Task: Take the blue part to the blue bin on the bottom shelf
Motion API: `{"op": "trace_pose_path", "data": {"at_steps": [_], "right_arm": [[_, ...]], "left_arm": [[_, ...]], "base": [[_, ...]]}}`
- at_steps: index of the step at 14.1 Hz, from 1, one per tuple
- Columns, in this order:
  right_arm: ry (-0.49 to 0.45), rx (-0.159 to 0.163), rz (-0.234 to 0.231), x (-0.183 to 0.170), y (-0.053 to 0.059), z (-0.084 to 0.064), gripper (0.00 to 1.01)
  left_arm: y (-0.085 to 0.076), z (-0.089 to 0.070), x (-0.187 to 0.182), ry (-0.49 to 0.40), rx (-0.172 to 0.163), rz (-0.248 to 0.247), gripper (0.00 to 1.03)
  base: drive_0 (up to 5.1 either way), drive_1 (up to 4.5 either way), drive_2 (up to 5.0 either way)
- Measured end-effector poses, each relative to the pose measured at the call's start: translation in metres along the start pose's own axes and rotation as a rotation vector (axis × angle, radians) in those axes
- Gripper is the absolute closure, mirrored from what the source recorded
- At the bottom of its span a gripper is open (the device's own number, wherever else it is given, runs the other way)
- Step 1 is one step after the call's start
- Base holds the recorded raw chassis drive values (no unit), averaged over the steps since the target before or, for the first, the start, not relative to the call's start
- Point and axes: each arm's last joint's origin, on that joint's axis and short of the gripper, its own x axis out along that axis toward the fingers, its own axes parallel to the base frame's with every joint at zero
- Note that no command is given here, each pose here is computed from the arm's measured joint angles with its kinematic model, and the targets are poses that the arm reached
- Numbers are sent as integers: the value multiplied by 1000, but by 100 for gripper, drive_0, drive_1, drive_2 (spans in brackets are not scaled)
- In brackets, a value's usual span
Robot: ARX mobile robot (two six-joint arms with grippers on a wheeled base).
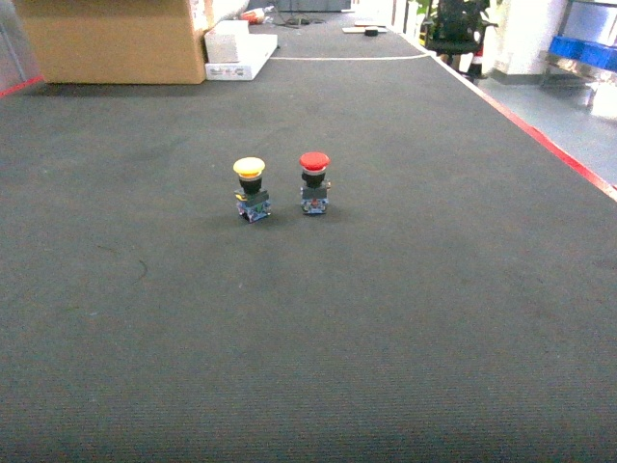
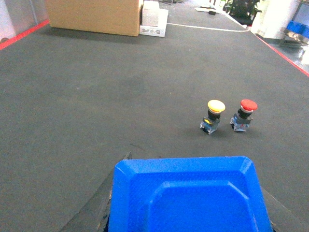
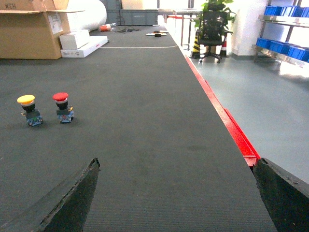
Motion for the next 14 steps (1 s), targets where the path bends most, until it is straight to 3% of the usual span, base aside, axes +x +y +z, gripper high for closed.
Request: {"op": "trace_pose_path", "data": {"at_steps": [1, 3, 5, 8, 14], "right_arm": [[0, 0, 0, 0, 0, 0, 3], [0, 0, 0, 0, 0, 0, 3], [0, 0, 0, 0, 0, 0, 3], [0, 0, 0, 0, 0, 0, 3], [1, 0, 0, 0, 0, 0, 3]], "left_arm": [[-1, -5, -18, 12, -1, 11, 59], [2, -15, -49, 40, -38, 38, 59], [5, -15, -66, 17, -61, 11, 59], [6, -23, -63, 63, -20, 4, 59], [6, -23, -63, 62, -19, 4, 59]], "base": [[0, 0, 0], [0, 0, 0], [0, 0, 0], [0, 0, 0], [0, 0, 0]]}}
